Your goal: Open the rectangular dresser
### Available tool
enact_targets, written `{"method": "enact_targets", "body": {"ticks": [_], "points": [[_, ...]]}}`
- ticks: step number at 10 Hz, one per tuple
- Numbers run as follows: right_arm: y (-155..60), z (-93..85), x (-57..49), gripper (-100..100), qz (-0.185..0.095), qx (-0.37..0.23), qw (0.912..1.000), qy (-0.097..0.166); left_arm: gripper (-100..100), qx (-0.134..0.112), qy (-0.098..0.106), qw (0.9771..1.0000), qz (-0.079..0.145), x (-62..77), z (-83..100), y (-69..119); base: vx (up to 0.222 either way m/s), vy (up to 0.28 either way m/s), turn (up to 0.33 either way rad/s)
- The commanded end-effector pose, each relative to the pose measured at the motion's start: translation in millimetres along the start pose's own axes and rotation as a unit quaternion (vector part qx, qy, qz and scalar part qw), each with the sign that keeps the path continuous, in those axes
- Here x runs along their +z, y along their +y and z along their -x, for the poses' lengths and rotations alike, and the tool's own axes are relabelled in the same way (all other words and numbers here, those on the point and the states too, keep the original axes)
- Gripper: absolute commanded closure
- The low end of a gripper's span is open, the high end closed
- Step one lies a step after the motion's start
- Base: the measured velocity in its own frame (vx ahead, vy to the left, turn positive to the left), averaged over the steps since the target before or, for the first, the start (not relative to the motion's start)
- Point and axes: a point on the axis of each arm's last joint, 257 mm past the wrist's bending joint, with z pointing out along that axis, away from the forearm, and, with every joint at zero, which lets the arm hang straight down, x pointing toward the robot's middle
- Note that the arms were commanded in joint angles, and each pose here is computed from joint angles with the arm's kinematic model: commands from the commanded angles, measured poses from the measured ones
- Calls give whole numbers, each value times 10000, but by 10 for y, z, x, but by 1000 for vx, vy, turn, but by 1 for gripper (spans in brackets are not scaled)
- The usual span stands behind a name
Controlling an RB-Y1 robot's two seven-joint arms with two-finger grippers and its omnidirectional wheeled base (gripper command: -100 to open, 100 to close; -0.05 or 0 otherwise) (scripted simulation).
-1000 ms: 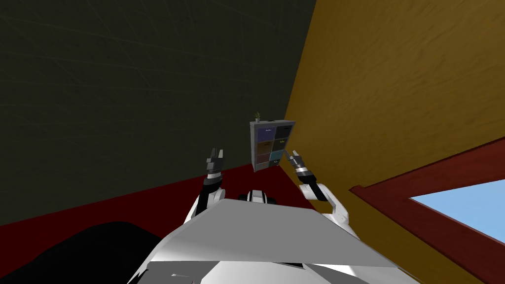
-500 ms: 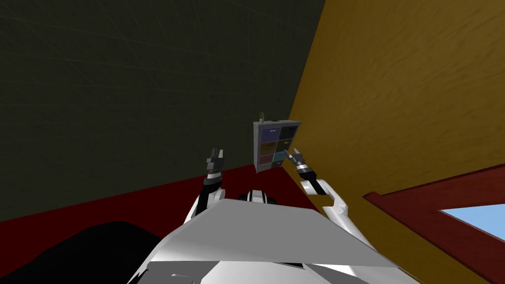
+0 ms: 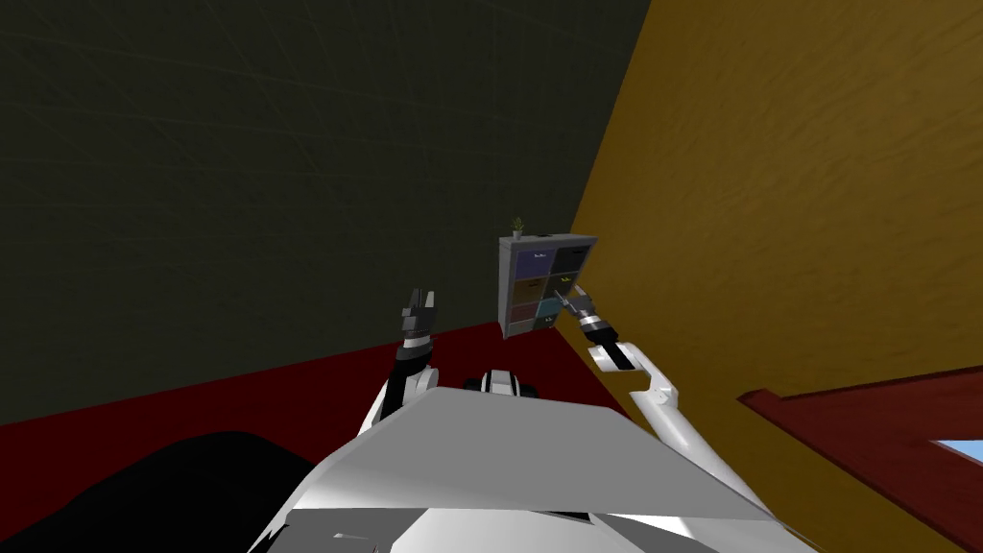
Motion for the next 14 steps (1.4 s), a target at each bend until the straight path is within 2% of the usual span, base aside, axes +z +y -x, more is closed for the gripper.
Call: {"method": "enact_targets", "body": {"ticks": [1, 2, 3, 4, 5, 6, 7, 8, 9, 10, 11, 12, 13, 14], "points": [[-129, -70, 57, -100, 13, -624, 9980, 86, 0, 0, 0, 10000, 0, 0, 0, 0, 37, 68, 36], [-247, -122, 114, -100, 16, -974, 9951, 164, 0, 0, 0, 10000, 0, 0, 0, 0, 50, 77, 63], [-247, -122, 114, -100, 18, -1111, 9937, 164, 0, 0, 0, 10000, 0, 0, 0, 0, 35, 64, 34], [-374, -170, 170, -100, 15, -1462, 9890, 245, 0, 0, 0, 10000, 0, 0, 0, 0, 39, 73, 53], [-374, -170, 170, -100, 18, -1589, 9870, 245, 0, 0, 0, 10000, 0, 0, 0, 0, 35, 62, 36], [-509, -212, 223, -100, 10, -1943, 9804, 327, 0, 0, 0, 10000, 0, 0, 0, 0, 36, 78, 71], [-509, -212, 223, -100, 13, -2053, 9781, 327, 0, 0, 0, 10000, 0, 0, 0, 0, 34, 64, 30], [-649, -248, 273, -100, 1, -2401, 9699, 410, 0, 0, 0, 10000, 0, 0, 0, 0, 43, 83, 66], [-649, -248, 273, -100, 5, -2501, 9673, 410, 0, 0, 0, 10000, 0, 0, 0, 0, 41, 64, 27], [-793, -276, 321, -100, -11, -2842, 9575, 493, 0, 0, 0, 10000, 0, 0, 0, 0, 48, 72, 56], [-793, -276, 321, -100, -7, -2929, 9549, 493, 0, 0, 0, 10000, 0, 0, 0, 0, 43, 61, 33], [-938, -296, 365, -100, -25, -3253, 9439, 575, 0, 0, 0, 10000, 0, 0, 0, 0, 44, 65, 50], [-938, -296, 365, -100, -20, -3334, 9410, 575, 0, 0, 0, 10000, 0, 0, 0, 0, 32, 56, 31], [-1082, -307, 405, -100, -40, -3660, 9283, 653, 0, 0, 0, 10000, 0, 0, 0, 0, 41, 59, 54]]}}
